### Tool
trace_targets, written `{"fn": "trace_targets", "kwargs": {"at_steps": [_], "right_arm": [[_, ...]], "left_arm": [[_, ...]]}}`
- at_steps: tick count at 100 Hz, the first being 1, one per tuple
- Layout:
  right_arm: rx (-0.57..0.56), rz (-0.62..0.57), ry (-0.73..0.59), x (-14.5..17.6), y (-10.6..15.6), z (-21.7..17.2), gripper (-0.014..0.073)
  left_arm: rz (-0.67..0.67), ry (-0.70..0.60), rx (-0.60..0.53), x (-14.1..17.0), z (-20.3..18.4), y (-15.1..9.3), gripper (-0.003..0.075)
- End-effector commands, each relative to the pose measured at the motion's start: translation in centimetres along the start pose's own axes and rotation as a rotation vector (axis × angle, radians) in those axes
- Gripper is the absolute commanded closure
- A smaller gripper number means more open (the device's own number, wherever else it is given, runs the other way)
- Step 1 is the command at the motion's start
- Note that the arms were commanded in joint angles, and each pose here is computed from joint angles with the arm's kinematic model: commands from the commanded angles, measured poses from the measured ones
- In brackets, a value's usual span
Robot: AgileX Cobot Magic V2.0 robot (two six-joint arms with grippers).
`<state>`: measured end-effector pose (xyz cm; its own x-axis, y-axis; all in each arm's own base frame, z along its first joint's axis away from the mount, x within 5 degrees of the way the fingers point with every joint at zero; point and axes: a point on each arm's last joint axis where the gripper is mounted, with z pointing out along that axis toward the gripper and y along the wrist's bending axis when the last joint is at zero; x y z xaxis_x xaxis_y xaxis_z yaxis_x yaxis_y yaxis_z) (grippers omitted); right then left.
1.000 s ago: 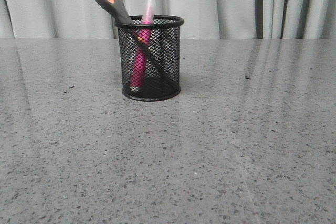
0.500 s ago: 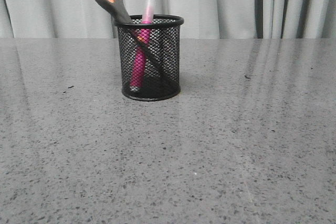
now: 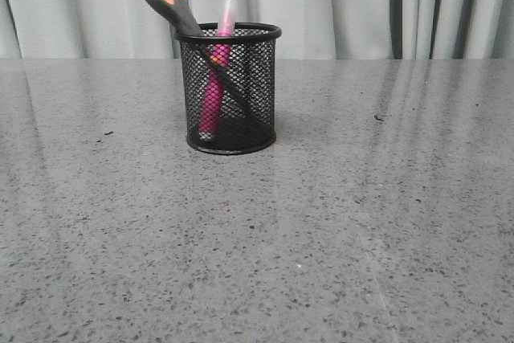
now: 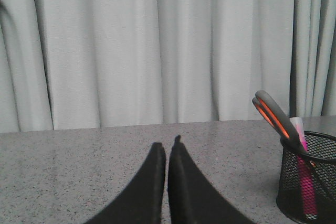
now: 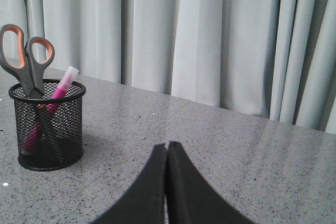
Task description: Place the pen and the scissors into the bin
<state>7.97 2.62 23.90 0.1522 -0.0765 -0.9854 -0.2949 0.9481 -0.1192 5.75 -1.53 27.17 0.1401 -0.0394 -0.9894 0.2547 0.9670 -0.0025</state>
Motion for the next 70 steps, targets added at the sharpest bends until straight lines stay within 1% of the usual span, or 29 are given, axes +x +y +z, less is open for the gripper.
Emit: {"fn": "trace_targets", "kwargs": {"at_steps": [1, 25, 35, 40, 52, 70], "right_arm": [[0.014, -0.008, -0.09, -1.5, -0.2, 0.2, 0.0659], [0.014, -0.008, -0.09, -1.5, -0.2, 0.2, 0.0659], [0.014, -0.008, -0.09, -1.5, -0.2, 0.2, 0.0659], [0.014, -0.008, -0.09, -1.5, -0.2, 0.2, 0.0659], [0.014, -0.008, -0.09, -1.5, -0.2, 0.2, 0.0659], [0.014, -0.008, -0.09, -1.5, -0.2, 0.2, 0.0659]], "left_arm": [[-0.013, -0.076, -0.025, -1.4, 0.0, 0.2, 0.074], [-0.003, -0.064, -0.025, -0.9, 0.0, 0.2, 0.074], [0.12, -0.048, -0.042, -0.4, 0.1, 0.3, 0.074], [0.137, -0.033, -0.061, 0.2, 0.0, 0.4, 0.074], [0.078, 0.005, -0.112, 2.3, -0.5, 0.7, 0.074], [0.076, 0.005, -0.146, 5.6, -1.5, 0.8, 0.074]]}}
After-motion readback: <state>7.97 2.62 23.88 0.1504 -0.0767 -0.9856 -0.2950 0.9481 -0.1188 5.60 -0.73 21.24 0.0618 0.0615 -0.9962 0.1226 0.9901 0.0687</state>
